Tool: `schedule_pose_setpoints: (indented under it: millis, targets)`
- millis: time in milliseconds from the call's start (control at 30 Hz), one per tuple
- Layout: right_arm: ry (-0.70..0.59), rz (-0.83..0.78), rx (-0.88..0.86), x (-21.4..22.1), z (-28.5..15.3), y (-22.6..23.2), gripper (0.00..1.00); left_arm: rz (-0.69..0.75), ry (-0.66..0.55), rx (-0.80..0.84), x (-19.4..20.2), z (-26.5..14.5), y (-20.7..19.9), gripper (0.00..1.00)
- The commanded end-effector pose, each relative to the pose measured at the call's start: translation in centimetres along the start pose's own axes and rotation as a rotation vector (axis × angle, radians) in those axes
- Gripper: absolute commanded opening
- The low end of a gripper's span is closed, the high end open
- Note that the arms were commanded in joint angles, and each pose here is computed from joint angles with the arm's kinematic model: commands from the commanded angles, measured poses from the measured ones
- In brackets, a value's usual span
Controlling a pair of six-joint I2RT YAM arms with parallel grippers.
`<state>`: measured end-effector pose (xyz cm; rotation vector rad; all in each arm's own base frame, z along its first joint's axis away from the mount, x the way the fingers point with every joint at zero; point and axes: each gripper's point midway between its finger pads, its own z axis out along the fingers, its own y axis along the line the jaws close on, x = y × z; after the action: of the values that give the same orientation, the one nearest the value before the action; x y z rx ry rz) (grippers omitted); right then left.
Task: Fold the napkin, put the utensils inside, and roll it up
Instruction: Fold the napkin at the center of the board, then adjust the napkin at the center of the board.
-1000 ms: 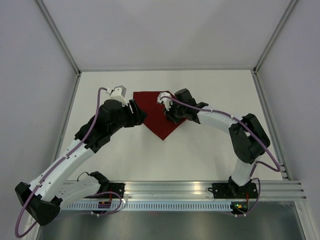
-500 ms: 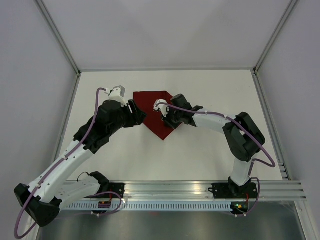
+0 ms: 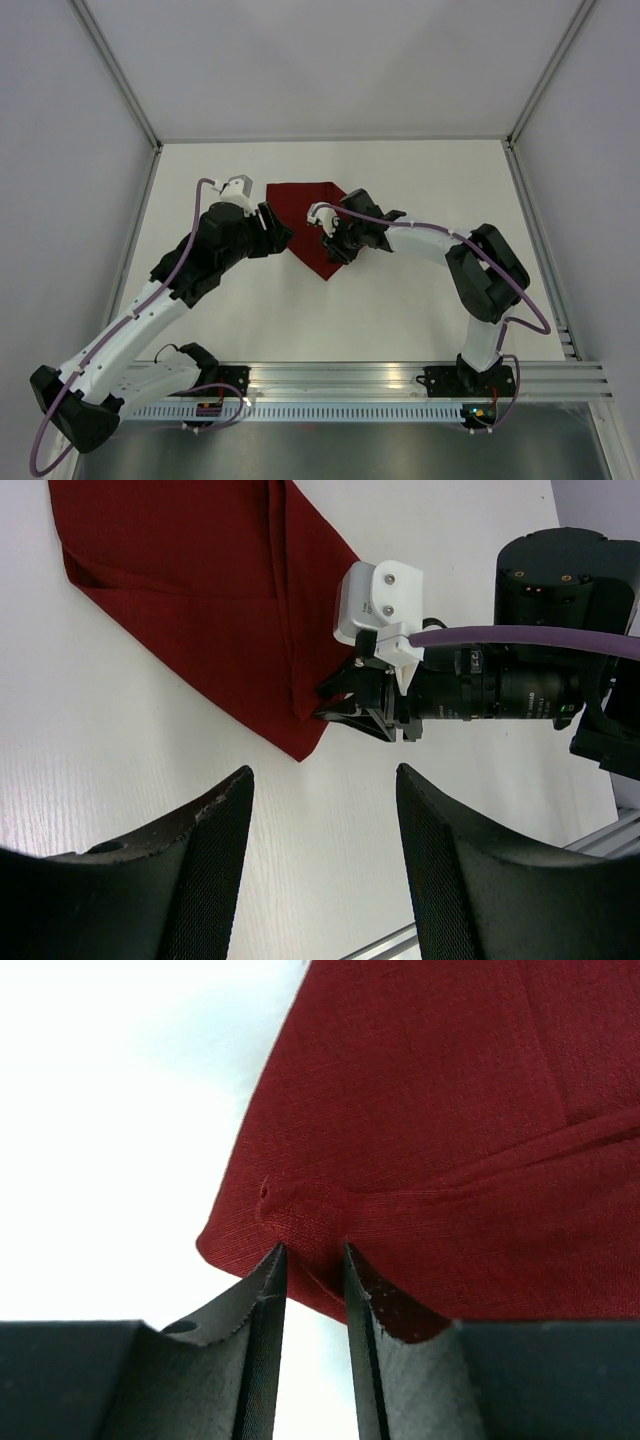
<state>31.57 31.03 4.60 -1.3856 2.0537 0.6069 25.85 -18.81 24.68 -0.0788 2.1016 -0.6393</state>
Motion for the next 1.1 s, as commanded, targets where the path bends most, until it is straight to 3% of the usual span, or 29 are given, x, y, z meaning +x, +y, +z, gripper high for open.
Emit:
schedule_pose_setpoints:
  millis: [0,300,467,633,867,1067]
  targets:
    - [-0.053,-0.018,-0.063,-2.5,-0.3,0.8,0.36,-0.024,0.004,0.011,0.2,0.2,-0.3,0.64]
    - [-0.093,0.035,-0.09,-5.0,-2.3,1.1,0.42,-0.006,0.013,-0.005,0.5,0.8,0.0,0.64]
    - [-0.12,0.162,0.004,-5.2,-4.3,-3.6,0.39,0.018,0.031,-0.003,0.5,1.9,-0.3,0.65]
    - [-0.086,0.293,0.128,-1.9,-5.5,-9.5,0.3,0.072,0.056,-0.007,0.4,3.9,-1.3,0.65]
    - [-0.069,0.375,0.238,0.9,-5.8,-14.9,0.3,0.089,0.1,-0.132,2.0,8.1,-0.3,0.64]
    - [-0.031,0.414,0.292,2.4,-4.6,-17.4,0.28,0.026,0.121,-0.328,4.8,10.2,4.1,0.49]
